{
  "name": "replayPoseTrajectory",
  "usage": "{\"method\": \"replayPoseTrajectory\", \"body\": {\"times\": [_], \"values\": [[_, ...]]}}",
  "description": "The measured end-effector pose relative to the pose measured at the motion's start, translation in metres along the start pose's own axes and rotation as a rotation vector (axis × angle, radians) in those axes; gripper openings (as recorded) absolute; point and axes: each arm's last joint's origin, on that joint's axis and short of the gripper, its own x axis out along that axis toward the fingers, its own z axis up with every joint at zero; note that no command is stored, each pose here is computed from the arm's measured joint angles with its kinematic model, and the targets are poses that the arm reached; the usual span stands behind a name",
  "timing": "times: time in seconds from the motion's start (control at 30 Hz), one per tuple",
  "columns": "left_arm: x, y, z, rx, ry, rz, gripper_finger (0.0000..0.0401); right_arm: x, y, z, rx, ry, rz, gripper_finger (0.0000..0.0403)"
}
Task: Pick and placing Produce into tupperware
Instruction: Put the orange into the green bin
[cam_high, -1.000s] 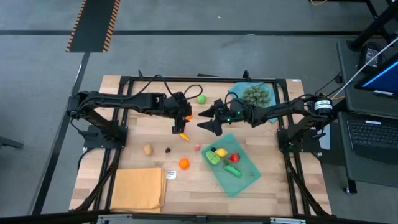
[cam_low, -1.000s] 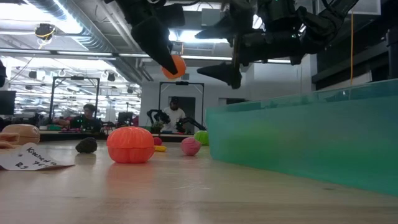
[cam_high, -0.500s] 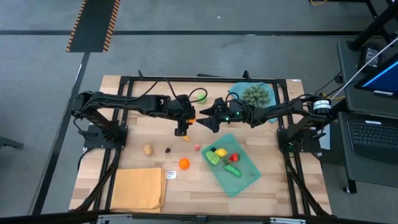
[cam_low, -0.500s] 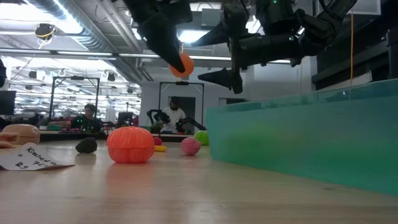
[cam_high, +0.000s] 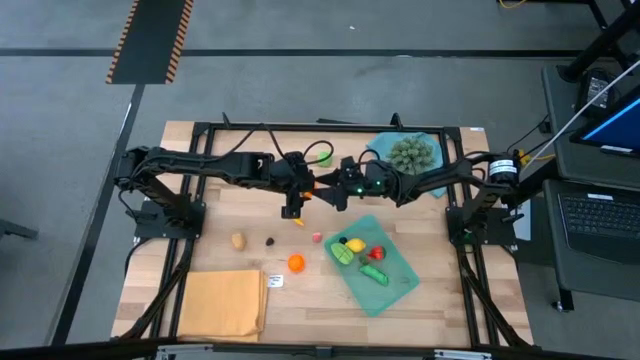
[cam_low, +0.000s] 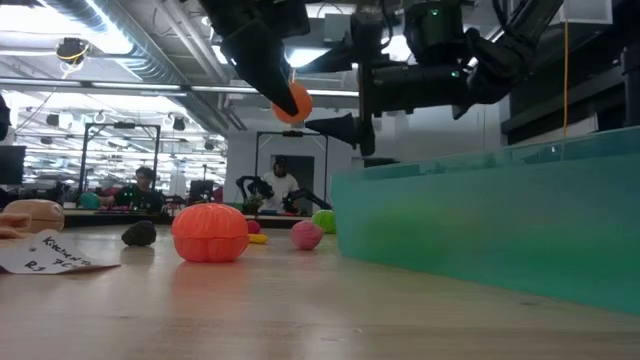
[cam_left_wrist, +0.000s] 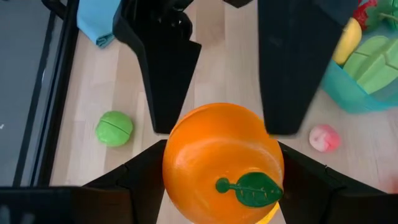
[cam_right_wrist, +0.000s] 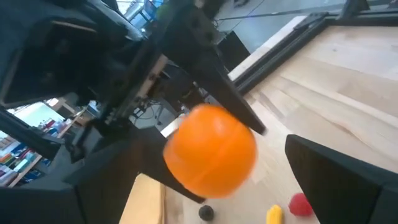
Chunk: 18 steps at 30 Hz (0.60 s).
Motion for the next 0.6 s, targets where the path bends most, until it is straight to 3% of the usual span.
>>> {"method": "replayPoseTrajectory", "body": {"times": [0.3,0.6], "values": [[0.000,0.000,-0.002,-0.002,0.017,-0.003,0.0240,0.023,0.004,0.006,0.011,0.072,0.021,0.0394],[0.000,-0.001,-0.003,0.006,0.029,0.006,0.0240,0.024,0.004,0.005,0.076,0.097,0.032,0.0346]]}}
